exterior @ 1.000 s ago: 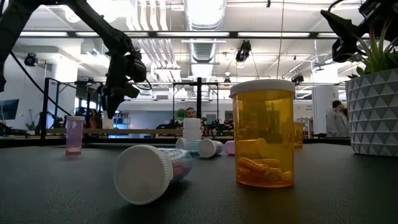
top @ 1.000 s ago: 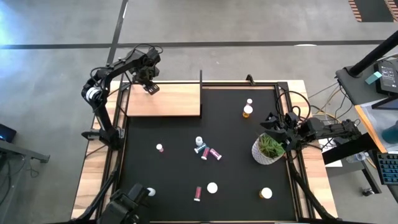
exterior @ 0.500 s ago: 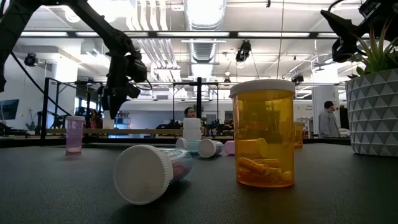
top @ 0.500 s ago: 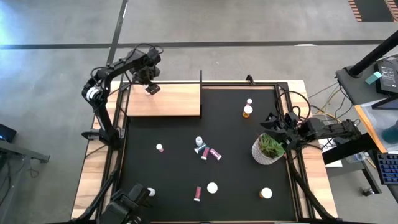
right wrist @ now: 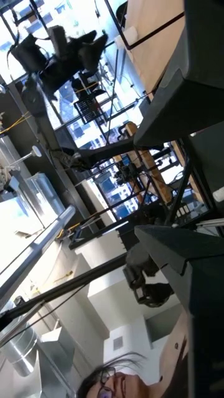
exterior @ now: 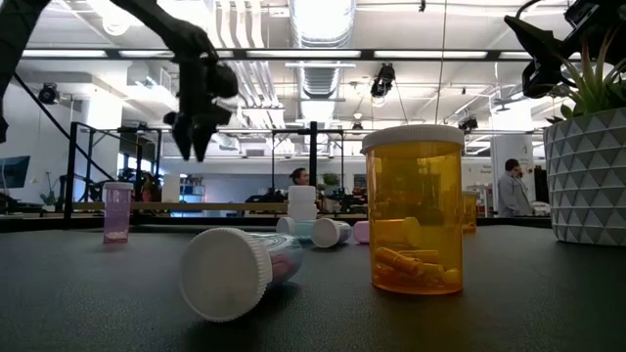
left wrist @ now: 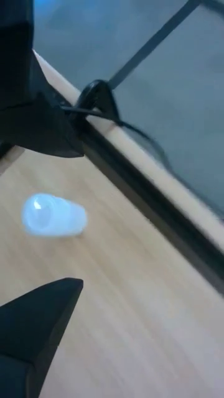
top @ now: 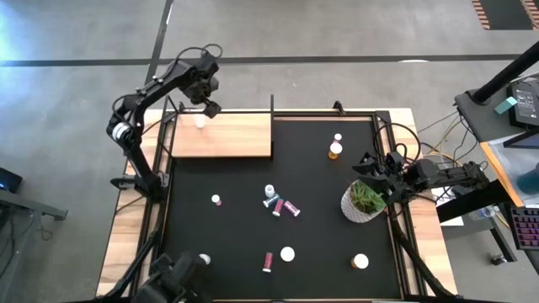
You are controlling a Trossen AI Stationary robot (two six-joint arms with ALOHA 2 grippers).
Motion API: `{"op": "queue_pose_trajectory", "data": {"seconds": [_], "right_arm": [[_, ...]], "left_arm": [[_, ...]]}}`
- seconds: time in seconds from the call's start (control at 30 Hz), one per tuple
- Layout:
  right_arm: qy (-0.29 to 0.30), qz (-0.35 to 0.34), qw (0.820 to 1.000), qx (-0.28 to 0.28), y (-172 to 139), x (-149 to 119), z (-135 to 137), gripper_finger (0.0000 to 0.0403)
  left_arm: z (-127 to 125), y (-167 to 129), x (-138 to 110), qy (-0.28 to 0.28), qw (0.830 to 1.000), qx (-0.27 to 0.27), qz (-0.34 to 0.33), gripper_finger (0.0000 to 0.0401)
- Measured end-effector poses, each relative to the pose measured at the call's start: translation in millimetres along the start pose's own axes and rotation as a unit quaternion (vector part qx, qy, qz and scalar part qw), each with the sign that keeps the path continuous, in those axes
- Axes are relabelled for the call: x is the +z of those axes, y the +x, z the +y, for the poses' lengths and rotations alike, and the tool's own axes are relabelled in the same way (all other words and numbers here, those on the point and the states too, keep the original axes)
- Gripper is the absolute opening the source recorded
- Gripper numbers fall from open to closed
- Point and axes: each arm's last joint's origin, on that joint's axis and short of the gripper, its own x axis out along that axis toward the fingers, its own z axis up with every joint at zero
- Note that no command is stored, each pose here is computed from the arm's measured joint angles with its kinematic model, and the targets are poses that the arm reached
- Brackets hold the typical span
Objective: Pick and place medicine bottles onto shelf by color
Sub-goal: Put the bottom left pink pill bottle into the shelf
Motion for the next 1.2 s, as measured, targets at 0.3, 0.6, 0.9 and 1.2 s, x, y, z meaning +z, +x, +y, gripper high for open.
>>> {"op": "queue_pose_trajectory", "data": {"seconds": [0.3, 0.6, 0.9, 1.2], "right_arm": [[0.0, 0.0, 1.0, 0.0, 0, 0, 0, 0.0212], [0.0, 0.0, 1.0, 0.0, 0, 0, 0, 0.0212], [0.0, 0.0, 1.0, 0.0, 0, 0, 0, 0.0212], [0.0, 0.0, 1.0, 0.0, 0, 0, 0, 0.0212]], "left_arm": [[-53, -59, -5, -0.116, 0.985, -0.019, -0.129, 0.0316], [-115, -76, -22, -0.117, 0.98, -0.043, -0.152, 0.0316], [-165, -62, -47, -0.145, 0.982, -0.067, -0.103, 0.0316], [-180, -62, -67, -0.299, 0.952, -0.067, -0.028, 0.0316]]}}
